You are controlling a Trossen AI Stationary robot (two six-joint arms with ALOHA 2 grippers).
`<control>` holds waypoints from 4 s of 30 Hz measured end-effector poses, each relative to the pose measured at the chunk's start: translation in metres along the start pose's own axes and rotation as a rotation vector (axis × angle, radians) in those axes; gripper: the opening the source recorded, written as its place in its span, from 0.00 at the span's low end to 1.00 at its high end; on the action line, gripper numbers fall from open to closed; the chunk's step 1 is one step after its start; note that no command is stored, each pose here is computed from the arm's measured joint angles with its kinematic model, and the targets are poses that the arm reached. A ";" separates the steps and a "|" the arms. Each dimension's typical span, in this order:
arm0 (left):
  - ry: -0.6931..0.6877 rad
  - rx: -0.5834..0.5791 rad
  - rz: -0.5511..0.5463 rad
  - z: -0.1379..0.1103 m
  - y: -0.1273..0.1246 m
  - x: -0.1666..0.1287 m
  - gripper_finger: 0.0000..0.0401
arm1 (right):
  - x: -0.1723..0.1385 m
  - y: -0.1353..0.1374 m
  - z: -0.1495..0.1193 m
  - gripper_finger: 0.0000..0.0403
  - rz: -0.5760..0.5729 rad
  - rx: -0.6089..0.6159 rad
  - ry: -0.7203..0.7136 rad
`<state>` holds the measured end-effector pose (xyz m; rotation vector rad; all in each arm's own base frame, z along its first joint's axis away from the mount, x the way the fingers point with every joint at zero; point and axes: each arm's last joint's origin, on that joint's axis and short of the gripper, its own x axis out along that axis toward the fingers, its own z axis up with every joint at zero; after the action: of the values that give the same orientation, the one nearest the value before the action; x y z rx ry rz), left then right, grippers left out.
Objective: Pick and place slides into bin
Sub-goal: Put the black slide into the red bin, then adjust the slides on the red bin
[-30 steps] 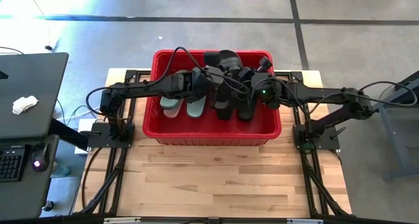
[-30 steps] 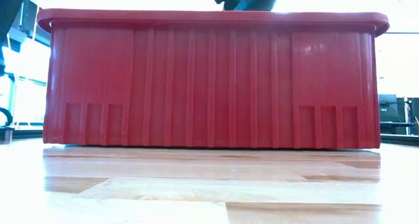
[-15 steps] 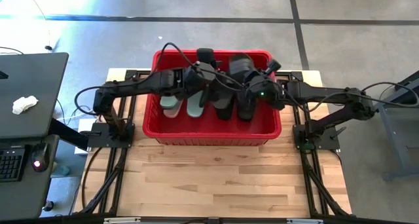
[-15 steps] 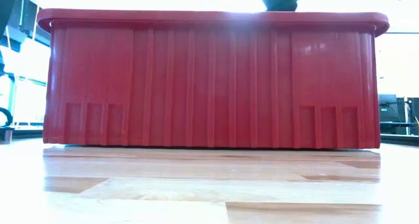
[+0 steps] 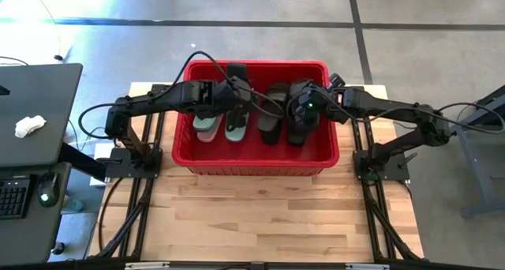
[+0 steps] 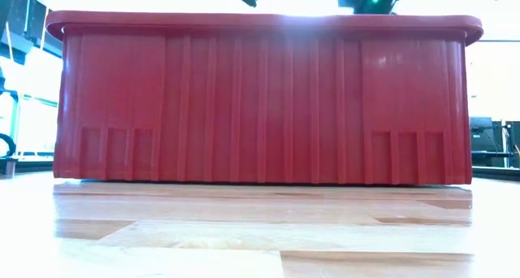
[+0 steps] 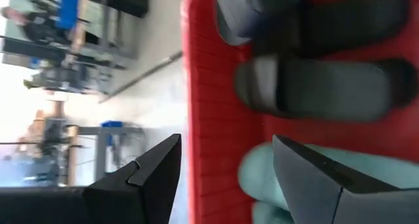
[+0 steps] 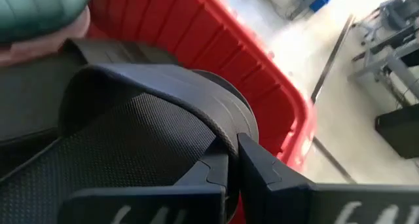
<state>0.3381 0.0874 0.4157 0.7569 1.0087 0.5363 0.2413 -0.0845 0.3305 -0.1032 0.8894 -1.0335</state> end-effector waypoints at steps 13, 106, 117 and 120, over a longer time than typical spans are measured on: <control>0.014 0.036 -0.171 -0.007 -0.018 0.008 0.56 | 0.043 0.002 -0.019 0.00 -0.046 0.088 0.067; 0.053 0.013 -0.698 -0.041 -0.041 0.143 0.43 | -0.022 -0.055 -0.010 0.09 0.447 0.187 -0.071; 0.141 0.015 -0.771 -0.042 -0.070 0.179 0.22 | -0.024 -0.057 -0.016 0.01 0.435 0.152 -0.038; 0.153 0.003 -0.775 -0.043 -0.073 0.182 0.18 | -0.024 -0.057 -0.016 0.01 0.435 0.151 -0.038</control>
<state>0.3845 0.1835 0.2460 0.2811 1.3429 -0.0832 0.1859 -0.0919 0.3607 0.1911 0.7529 -0.6849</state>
